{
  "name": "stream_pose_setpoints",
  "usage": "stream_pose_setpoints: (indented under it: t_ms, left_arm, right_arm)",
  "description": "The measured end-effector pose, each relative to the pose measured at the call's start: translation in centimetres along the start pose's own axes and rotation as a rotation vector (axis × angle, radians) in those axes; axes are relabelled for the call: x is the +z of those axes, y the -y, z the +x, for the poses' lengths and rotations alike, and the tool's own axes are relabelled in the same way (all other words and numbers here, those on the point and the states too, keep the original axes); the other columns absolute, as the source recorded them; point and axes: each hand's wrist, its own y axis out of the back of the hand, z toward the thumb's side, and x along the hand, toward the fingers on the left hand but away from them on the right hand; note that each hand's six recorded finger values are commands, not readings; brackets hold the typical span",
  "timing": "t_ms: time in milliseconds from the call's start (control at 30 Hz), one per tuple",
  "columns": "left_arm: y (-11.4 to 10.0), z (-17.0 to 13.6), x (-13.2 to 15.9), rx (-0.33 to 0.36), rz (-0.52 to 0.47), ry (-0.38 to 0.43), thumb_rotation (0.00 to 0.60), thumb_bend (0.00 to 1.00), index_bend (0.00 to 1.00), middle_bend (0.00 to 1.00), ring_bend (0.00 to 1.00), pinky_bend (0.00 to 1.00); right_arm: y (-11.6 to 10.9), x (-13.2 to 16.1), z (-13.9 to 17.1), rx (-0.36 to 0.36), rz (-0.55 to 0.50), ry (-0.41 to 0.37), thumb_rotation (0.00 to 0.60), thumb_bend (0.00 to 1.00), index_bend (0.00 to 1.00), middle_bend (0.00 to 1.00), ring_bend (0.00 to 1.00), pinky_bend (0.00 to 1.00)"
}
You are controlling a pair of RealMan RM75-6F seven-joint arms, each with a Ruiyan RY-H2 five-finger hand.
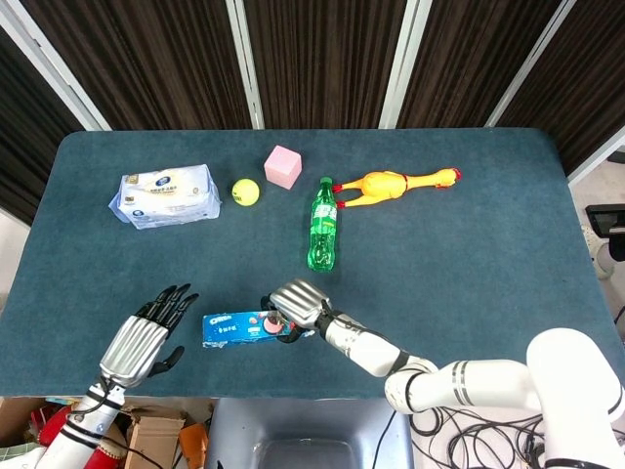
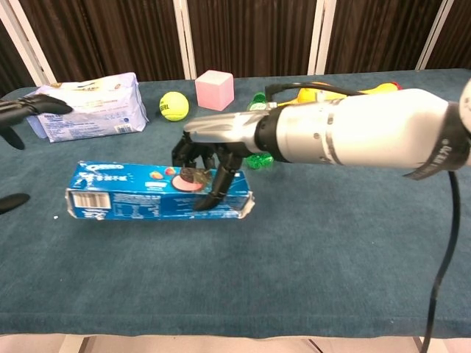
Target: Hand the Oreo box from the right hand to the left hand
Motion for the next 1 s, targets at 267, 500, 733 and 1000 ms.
stream_pose_setpoints:
  t_ms: [267,500,733,1000]
  left_arm:
    - [1.1,1.0,2.9,-0.058,-0.034,0.072,0.600,0.28,0.00,0.00,0.02,0.32]
    - [1.2,2.0,5.2,-0.071,-0.097,0.126,0.600,0.26,0.01,0.09,0.10,0.33]
    - [0.8,2.7,6.9,-0.017,-0.130,0.176,0.600,0.26,0.28,0.37,0.35,0.39]
    - [0.6,3.4,6.8,0.107,-0.106,0.135,0.600,0.27,0.62,0.75,0.71,0.76]
  right_arm:
    - [-0.7,2.2,-0.8,-0.017,-0.027,-0.031,0.600,0.31,0.58,0.46,0.55,0.67]
    - [-1.2,3.2,-0.9,-0.040,-0.037,-0.047,0.600,0.31,0.58,0.46,0.55,0.67]
    - [-1.6,3.3,-0.7,-0.057,-0.048,-0.053,0.600,0.31,0.58,0.46,0.55,0.67]
    - [-2.2,3.1,-0.2,-0.076,-0.050,-0.057,0.600,0.31,0.58,0.46,0.55,0.67]
